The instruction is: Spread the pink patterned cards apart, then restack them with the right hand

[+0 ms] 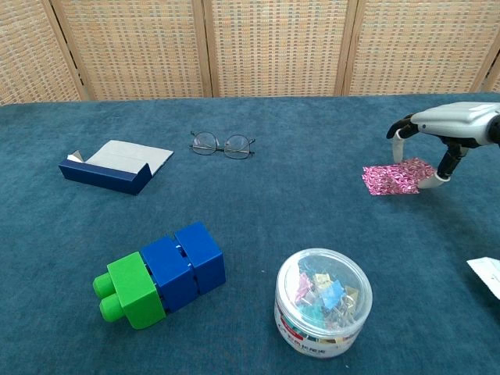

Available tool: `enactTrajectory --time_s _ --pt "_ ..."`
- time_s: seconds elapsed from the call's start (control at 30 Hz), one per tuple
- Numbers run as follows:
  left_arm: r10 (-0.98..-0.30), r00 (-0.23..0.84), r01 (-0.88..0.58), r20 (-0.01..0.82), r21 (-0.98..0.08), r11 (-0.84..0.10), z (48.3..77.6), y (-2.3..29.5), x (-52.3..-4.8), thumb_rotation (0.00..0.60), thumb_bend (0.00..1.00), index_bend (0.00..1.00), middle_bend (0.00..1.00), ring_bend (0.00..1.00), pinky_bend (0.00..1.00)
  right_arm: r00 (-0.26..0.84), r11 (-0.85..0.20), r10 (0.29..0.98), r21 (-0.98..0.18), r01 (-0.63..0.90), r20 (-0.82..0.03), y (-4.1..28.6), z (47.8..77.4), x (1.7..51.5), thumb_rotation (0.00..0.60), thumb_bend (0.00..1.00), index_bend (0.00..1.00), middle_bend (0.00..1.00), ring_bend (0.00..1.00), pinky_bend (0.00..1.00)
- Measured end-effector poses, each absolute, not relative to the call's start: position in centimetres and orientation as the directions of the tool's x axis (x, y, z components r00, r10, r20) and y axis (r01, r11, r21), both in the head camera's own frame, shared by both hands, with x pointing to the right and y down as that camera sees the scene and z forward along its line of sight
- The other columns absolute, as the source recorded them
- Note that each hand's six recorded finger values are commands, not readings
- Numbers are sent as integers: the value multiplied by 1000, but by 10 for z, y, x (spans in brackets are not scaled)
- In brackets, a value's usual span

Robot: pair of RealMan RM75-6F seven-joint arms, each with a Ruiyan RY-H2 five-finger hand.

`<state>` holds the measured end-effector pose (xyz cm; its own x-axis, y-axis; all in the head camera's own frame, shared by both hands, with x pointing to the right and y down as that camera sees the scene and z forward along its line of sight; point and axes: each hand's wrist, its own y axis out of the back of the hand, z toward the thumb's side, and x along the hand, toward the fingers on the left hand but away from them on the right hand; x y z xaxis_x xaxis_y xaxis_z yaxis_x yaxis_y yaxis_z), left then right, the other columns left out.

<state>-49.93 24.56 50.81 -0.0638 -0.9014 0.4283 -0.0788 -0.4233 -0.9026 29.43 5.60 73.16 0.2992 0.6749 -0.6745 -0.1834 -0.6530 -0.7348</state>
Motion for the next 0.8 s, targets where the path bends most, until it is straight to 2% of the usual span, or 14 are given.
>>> enactTrajectory --time_s 0.37,0.8 --pt "-899 -82 -82 430 -902 -424 507 250 -508 600 57 0 0 0 0 270 -663 668 -719 -207 -694 48 751 281 600 260 446 132 0 0" --pt "-899 -87 -85 430 -902 -423 508 252 -510 600 58 0 0 0 0 230 -667 671 -709 -229 -705 37 759 285 600 260 428 123 0 0"
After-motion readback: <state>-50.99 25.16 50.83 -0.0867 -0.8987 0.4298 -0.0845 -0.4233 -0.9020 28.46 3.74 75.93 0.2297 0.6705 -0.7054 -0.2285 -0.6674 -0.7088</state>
